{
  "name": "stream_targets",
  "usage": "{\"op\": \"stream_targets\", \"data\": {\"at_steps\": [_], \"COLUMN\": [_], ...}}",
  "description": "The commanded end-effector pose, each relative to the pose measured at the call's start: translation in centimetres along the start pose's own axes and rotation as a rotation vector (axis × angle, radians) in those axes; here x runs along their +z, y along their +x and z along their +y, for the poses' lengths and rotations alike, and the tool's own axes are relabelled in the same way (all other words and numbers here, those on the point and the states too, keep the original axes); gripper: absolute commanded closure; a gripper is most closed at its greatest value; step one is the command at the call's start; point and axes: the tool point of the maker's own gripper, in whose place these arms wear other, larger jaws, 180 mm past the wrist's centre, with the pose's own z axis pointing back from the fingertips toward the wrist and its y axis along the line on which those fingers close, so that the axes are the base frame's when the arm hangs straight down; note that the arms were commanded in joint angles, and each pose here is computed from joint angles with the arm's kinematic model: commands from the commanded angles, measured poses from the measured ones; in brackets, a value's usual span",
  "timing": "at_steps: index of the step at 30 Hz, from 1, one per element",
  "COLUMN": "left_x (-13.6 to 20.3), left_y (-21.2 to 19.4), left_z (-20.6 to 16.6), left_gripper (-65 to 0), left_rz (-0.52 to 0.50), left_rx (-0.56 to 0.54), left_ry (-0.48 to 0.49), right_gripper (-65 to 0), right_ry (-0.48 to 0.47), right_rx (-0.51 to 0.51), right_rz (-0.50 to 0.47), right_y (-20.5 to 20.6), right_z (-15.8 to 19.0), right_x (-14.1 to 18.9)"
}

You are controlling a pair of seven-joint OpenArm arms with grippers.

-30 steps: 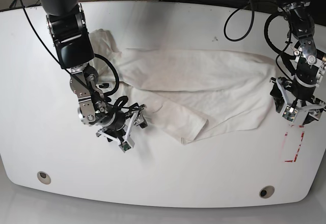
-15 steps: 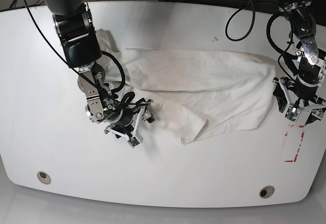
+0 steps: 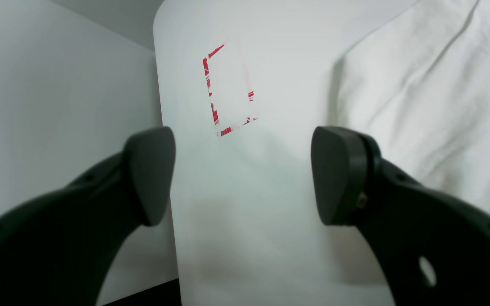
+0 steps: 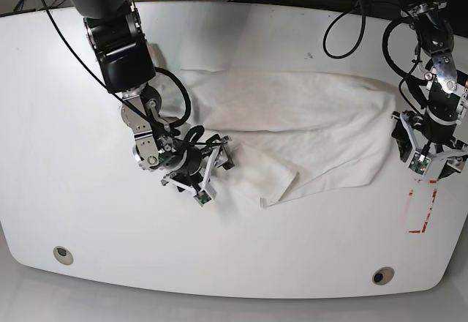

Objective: Layout the t-shirt on the table in an organized manner, then fold the t-shirt properly
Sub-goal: 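Lower the right gripper onto the shirt body and grasp fabric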

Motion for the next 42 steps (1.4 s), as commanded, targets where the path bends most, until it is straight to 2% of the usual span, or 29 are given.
{"op": "stream_targets", "data": {"at_steps": [1,8,11,14,18,24,32,42], "left_x": [0.3,0.3,0.3,0.3,0.3,0.3,0.3,0.1], "left_y": [0.9,0.9,0.9,0.9,0.9,0.9,0.9,0.7], "left_z": [1.3,1.2,1.2,1.2,1.2,1.2,1.2,0.9], "left_gripper": [-46.8,-46.8,-46.8,-46.8,-46.8,-46.8,-46.8,-47.2], "left_rz": [-0.031,-0.030,-0.030,-0.030,-0.030,-0.030,-0.029,-0.024], "left_rx": [-0.009,-0.010,-0.010,-0.010,-0.010,-0.010,-0.009,-0.009], "left_ry": [0.033,0.031,0.031,0.031,0.031,0.031,0.030,0.021], "right_gripper": [-39.7,-39.4,-36.2,-28.3,-14.5,-3.1,0.0,0.0], "right_ry": [-0.001,0.000,0.002,0.003,0.005,0.006,0.007,-0.012], "right_rx": [0.011,0.010,0.006,0.003,0.002,0.000,0.004,0.115], "right_rz": [-0.056,-0.052,-0.044,-0.040,-0.038,-0.035,-0.025,-0.056], "right_y": [2.1,1.9,1.3,1.1,0.9,0.8,0.9,5.1], "right_z": [-0.2,-0.1,0.0,0.1,0.1,0.2,0.3,1.6], "right_x": [0.4,0.3,0.3,0.2,0.2,0.2,0.4,3.2]}}
